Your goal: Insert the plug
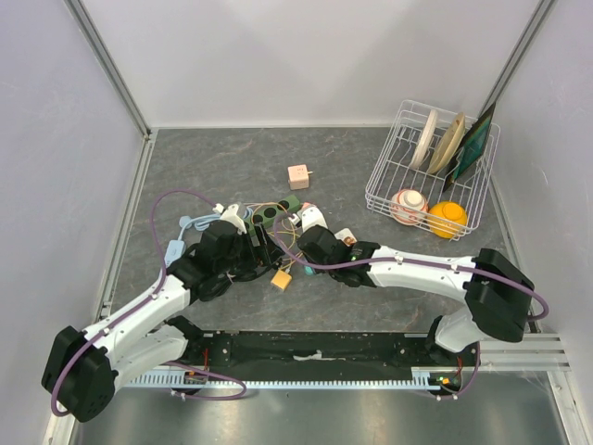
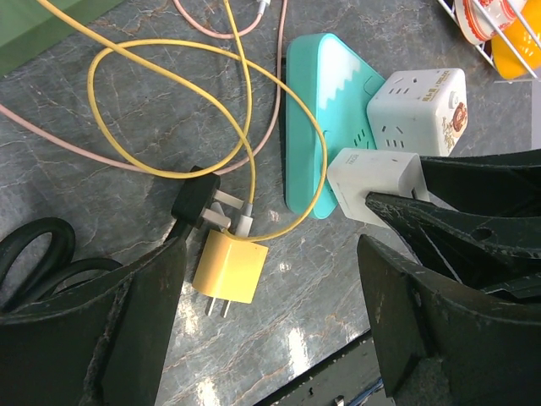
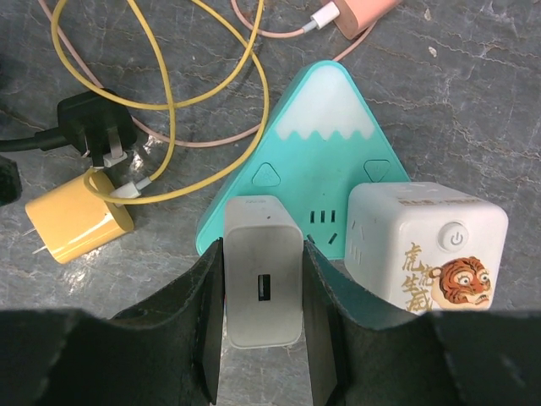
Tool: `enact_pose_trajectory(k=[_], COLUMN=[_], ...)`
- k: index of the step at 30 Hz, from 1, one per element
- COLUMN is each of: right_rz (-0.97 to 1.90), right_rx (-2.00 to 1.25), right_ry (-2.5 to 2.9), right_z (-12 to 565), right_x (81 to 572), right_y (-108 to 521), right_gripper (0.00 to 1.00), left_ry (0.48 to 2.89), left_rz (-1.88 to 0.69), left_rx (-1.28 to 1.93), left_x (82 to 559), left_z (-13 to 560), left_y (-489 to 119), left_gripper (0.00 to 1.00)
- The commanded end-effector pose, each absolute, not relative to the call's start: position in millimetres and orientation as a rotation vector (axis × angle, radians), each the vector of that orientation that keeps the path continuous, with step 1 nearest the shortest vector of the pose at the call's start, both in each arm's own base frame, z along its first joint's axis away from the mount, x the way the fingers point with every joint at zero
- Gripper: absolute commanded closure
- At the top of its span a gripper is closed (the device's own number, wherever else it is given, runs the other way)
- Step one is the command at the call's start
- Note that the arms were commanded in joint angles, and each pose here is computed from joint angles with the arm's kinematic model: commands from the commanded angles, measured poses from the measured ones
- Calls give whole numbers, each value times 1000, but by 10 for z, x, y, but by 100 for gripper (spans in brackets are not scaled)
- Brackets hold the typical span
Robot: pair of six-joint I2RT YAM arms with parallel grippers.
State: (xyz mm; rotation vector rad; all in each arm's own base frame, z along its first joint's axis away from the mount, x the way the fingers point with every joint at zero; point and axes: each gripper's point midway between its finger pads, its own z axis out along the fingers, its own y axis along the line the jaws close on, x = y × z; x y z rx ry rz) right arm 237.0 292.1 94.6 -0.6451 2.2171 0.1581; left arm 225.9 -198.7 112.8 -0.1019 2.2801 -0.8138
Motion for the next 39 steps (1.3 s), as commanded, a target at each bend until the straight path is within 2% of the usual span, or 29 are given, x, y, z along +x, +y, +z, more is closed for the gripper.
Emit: enact_pose_trajectory(k=[1, 21, 27, 32, 39], right_rz=[104, -33, -47, -186, -280], right_rx=[-672, -789, -833, -921, -961], right_ry=[2272, 2484, 2519, 2554, 2654], right_z=[724, -93, -13, 41, -240], right_x=[2336, 2066, 2067, 2157, 2117], right_y=[2895, 2679, 2774, 2800, 2670], right_gripper=[100, 100, 100, 100, 100], left_ry=[2236, 2224, 2207, 2188, 2180], left_rz=[-847, -855, -809, -776, -752], left_rx=[-108, -211, -231, -231, -238], left_x=[2322, 2231, 2230, 2292, 2312], left_z=[1279, 1259, 1234, 1280, 1271], left_y=[-2040, -1928, -1832, -1804, -1769], left_gripper=[12, 13, 13, 14, 14])
